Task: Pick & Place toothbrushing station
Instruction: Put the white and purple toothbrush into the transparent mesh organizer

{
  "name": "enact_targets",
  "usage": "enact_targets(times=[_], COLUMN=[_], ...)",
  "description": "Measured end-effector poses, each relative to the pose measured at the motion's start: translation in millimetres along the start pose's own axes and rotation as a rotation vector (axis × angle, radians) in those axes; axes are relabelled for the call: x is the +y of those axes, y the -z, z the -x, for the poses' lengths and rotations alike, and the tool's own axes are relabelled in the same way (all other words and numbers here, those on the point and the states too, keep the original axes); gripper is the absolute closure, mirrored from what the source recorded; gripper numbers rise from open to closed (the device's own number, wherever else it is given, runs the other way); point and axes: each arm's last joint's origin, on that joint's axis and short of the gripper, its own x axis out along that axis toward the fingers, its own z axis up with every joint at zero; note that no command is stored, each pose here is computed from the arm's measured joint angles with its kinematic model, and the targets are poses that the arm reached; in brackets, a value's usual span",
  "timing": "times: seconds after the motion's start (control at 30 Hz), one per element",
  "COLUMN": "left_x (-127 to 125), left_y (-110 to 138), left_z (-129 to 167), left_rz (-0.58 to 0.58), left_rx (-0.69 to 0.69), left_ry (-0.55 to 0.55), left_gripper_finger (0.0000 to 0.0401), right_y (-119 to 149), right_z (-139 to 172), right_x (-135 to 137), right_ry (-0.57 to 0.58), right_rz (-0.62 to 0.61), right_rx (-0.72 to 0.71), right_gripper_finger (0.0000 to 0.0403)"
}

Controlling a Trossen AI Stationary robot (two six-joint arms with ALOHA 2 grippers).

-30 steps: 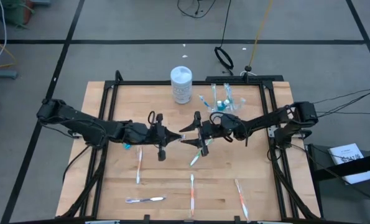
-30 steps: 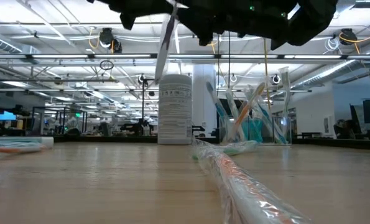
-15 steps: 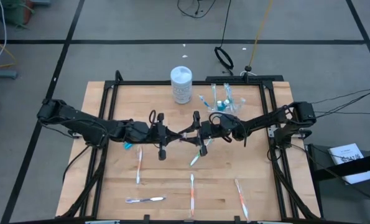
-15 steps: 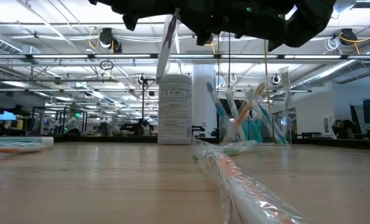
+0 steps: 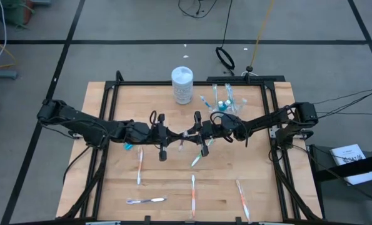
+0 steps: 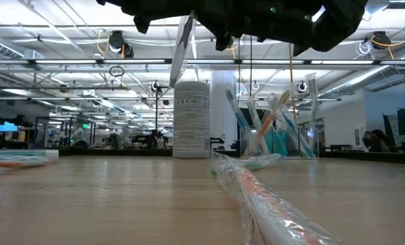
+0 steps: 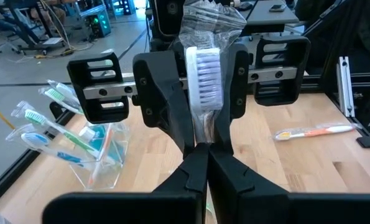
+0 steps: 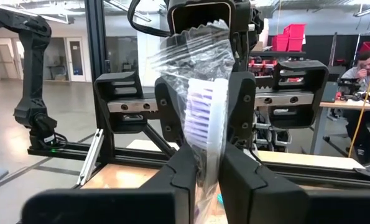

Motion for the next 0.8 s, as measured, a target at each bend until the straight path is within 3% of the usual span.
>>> enact_targets(times=[0.27,0.5,0.8], left_x=[0.1,0.0,0.1], left_y=[2.8,4.1,5.7], left_z=[0.0,0.3,0.0], left_rz=[0.046,-0.066,-0.086], left_rx=[0.029,0.043,0.06], left_ry=[0.0,0.005,0.004], left_gripper_finger=[0.0397,0.0358,0.0337], right_y=[1.4,1.8,-2.3], right_z=[0.0,0.1,0.6], right_x=[-0.1,-0.3,-2.1], right_ry=[0.001,0.009,0.01], right_rz=[-0.003,0.0,0.028], right_rx=[0.01,0.01,-0.027], right_gripper_finger=[0.0366,0.037,0.0393])
